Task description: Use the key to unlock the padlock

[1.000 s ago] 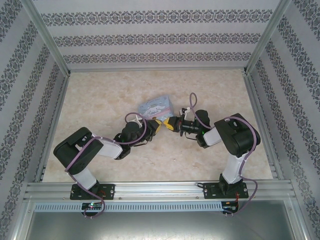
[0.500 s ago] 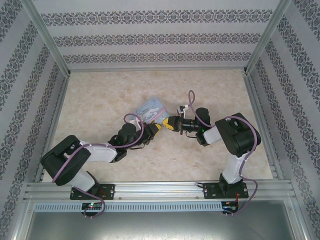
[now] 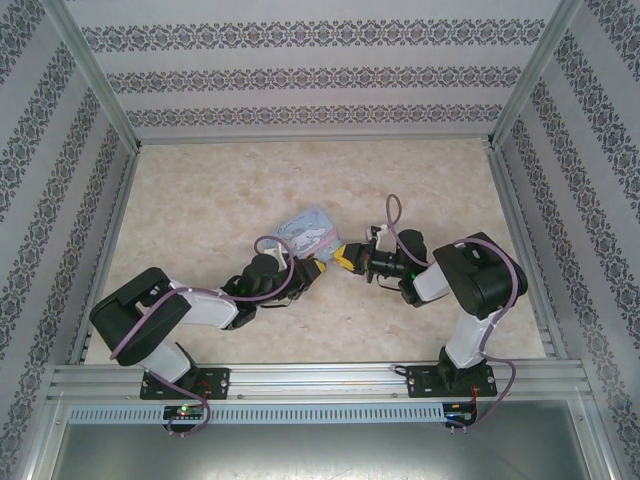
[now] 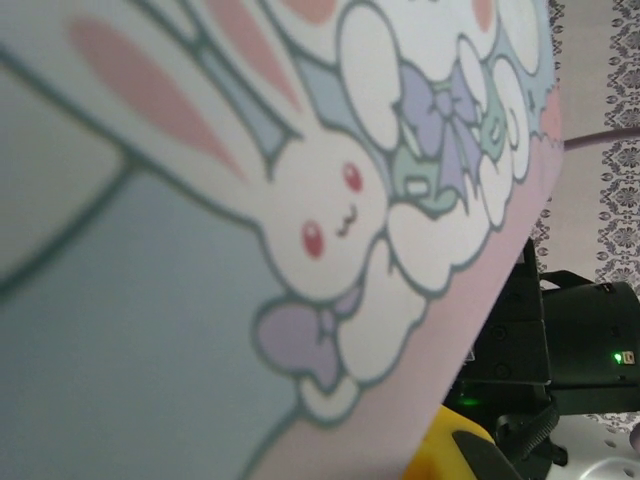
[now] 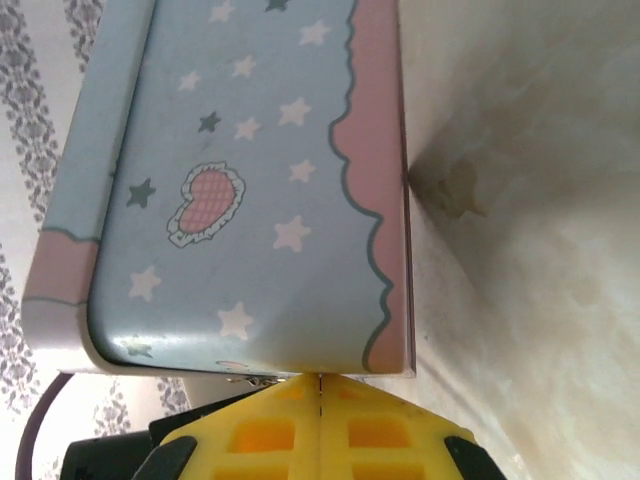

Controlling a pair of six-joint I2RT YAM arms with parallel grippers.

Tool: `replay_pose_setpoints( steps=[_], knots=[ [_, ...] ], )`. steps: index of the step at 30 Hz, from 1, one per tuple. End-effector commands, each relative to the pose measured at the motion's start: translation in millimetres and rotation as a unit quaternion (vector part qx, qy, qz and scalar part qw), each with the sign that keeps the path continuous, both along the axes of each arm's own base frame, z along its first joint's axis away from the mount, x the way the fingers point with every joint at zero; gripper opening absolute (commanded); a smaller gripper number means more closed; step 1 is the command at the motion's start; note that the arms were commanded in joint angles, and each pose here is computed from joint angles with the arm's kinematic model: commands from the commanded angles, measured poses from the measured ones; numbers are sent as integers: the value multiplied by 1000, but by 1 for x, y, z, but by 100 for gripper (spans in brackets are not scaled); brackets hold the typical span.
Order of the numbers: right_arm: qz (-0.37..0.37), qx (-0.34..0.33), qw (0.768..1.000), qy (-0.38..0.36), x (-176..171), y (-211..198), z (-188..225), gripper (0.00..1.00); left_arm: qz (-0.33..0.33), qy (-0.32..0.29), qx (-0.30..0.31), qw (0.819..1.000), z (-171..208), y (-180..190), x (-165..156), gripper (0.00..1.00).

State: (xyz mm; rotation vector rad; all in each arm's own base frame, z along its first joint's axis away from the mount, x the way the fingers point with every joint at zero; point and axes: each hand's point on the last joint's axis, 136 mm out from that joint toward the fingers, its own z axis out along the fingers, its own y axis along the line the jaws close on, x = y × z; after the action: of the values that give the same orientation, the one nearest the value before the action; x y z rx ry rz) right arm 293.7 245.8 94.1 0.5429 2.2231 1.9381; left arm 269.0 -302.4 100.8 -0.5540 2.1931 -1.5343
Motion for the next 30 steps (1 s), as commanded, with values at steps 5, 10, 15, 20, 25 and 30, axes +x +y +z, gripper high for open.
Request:
replay_pose_setpoints(
  steps=[5,10,15,20,25,30],
  knots=[
    [-130,-24,991,8,9,-19,-11,0,-24,-32,-46,998,11,-13,-5,0],
    [-173,-45,984,20,1,-10,-21,0,-11,-37,-71,997,13,-13,0,0],
    [-206,-67,976,23,-4,-6,-30,0,-6,-38,-88,995,15,-13,4,0],
    [-228,-85,969,32,-10,-15,-42,0,-3,-31,-101,994,15,-14,7,0],
    [-240,-92,966,33,-14,-24,-45,0,-4,-23,-112,993,13,-15,10,0],
    [-241,-87,967,18,-13,-23,-31,0,-6,-18,-113,993,11,-18,11,0]
  ],
)
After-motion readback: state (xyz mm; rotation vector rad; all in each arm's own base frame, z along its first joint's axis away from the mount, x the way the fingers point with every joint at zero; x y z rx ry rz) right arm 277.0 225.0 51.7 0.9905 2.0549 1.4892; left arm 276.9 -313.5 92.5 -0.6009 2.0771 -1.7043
